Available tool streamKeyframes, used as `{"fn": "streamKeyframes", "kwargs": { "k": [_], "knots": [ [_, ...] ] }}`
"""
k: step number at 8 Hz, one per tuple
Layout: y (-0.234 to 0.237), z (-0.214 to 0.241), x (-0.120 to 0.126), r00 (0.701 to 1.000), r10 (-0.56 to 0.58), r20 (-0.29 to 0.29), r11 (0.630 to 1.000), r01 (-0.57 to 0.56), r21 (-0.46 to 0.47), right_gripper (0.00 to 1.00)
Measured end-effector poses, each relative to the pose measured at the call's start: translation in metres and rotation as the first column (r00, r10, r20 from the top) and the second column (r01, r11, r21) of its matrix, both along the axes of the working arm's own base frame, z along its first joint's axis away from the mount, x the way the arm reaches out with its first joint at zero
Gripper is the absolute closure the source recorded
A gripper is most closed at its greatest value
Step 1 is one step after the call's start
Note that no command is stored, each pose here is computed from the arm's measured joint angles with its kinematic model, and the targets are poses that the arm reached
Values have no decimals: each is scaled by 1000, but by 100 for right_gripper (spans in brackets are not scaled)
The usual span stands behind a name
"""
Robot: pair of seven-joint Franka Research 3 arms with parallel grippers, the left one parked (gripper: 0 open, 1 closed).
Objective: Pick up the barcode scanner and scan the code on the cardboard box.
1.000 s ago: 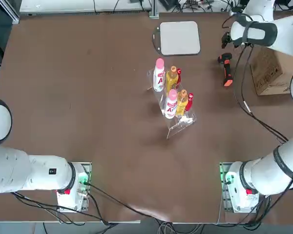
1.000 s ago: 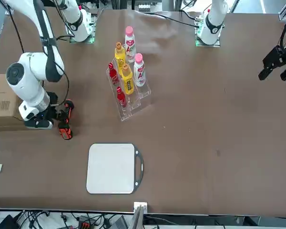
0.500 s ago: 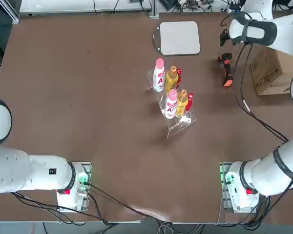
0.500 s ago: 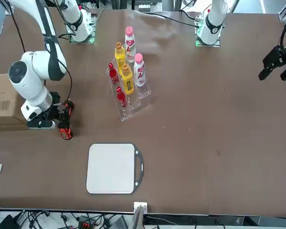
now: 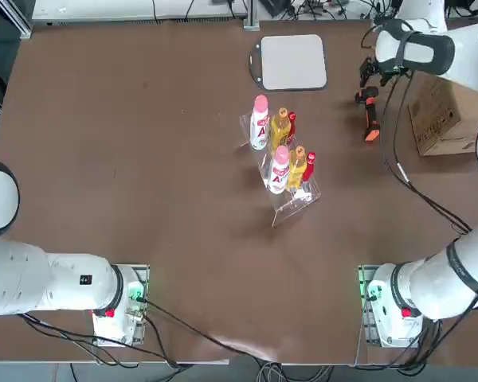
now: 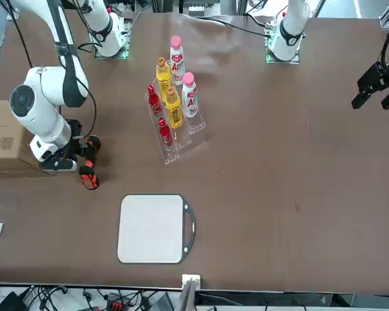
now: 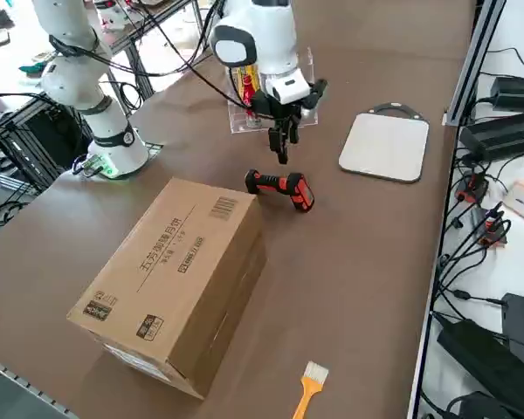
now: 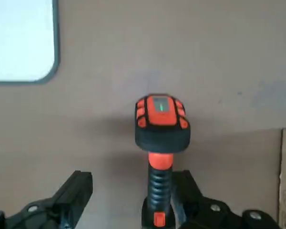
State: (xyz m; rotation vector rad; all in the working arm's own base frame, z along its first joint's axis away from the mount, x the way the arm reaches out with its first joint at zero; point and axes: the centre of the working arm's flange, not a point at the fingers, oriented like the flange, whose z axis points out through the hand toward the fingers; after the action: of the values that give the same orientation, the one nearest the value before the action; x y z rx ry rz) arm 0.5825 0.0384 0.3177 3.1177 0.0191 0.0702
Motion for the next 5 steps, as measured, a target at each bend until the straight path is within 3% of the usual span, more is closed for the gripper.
{"fn": "streamKeyframes", "kwargs": {
  "k": [2, 5],
  "knots": [
    [-1, -31, -1, 1000, -1, -28, 1000, 1, -15, 0],
    [-15, -85, 4, 1000, -17, -14, 999, 17, -43, 0]
  ]
}}
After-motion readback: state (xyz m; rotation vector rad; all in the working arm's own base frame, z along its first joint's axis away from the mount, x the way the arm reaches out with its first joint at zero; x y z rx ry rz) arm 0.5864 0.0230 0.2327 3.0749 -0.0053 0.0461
